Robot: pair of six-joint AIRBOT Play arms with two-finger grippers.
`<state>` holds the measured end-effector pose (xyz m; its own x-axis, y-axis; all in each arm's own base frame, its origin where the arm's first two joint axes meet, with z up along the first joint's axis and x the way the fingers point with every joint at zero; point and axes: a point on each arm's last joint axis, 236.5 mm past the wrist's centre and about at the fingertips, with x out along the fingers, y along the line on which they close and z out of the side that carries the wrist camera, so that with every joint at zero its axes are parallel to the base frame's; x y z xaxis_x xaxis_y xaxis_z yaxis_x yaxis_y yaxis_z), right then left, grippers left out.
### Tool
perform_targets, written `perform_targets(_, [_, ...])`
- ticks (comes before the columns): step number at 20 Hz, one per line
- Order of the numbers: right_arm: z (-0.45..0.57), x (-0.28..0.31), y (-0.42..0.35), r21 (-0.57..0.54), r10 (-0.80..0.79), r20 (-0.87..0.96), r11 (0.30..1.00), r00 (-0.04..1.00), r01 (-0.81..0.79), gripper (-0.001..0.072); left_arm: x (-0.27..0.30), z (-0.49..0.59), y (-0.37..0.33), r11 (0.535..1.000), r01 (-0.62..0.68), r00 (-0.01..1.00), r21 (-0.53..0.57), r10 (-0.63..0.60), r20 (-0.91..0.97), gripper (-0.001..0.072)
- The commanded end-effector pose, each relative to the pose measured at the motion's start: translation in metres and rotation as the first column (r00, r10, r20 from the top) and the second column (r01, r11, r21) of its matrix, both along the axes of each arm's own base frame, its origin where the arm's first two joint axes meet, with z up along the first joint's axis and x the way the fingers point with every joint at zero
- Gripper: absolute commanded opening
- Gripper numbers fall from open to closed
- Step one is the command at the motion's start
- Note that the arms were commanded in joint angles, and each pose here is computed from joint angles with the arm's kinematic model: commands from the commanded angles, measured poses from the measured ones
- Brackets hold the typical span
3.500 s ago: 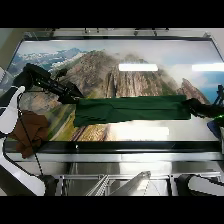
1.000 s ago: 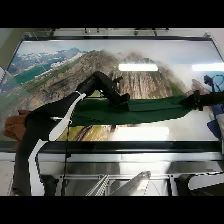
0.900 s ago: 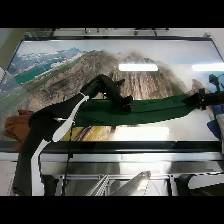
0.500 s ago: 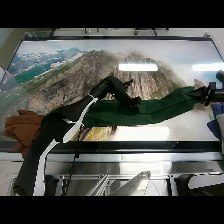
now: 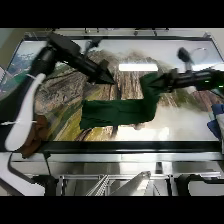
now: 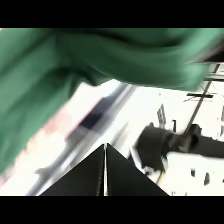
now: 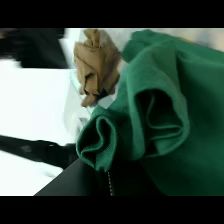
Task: Fold the shirts.
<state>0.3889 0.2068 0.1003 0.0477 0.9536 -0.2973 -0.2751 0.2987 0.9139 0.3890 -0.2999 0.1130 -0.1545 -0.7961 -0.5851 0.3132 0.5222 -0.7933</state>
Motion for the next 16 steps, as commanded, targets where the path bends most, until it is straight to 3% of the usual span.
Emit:
perform_targets(1, [-0.023,-0.005,0.124,-0.081,-0.003,0.086,0.997,0.996,0.01,0.0022,-0.019,0.021,0.083,0.99,-0.075,0.997,0.119,0.071,0.041,0.0018])
perform_targets(3, [-0.053,-0.015,0.185,-0.109,-0.025,0.088,0.993,0.996,0.035,0.0022,-0.024,0.012,0.115,0.972,-0.141,0.989,0.189,0.13,0.066,0.0018])
perform_targets(7, [-0.118,-0.018,0.255,-0.151,-0.108,0.098,0.981,0.989,0.122,0.0036,-0.045,-0.015,0.136,0.96,-0.198,0.98,0.198,0.193,0.047,0.0019])
perform_targets(9, [-0.131,-0.029,0.271,-0.12,-0.091,0.033,0.988,0.995,0.094,0.0548,-0.062,-0.033,0.135,0.962,-0.181,0.983,0.204,0.183,0.01,0.0019])
perform_targets(10, [-0.132,-0.032,0.27,-0.113,-0.07,0.022,0.991,0.997,0.072,0.0598,-0.069,-0.041,0.133,0.964,-0.18,0.983,0.198,0.185,-0.009,0.0019])
perform_targets(16, [-0.052,0.004,0.183,-0.018,-0.023,0.073,1.0,0.997,0.024,0.0595,-0.107,-0.067,0.128,0.979,-0.123,0.988,0.162,0.135,-0.069,0.0019])
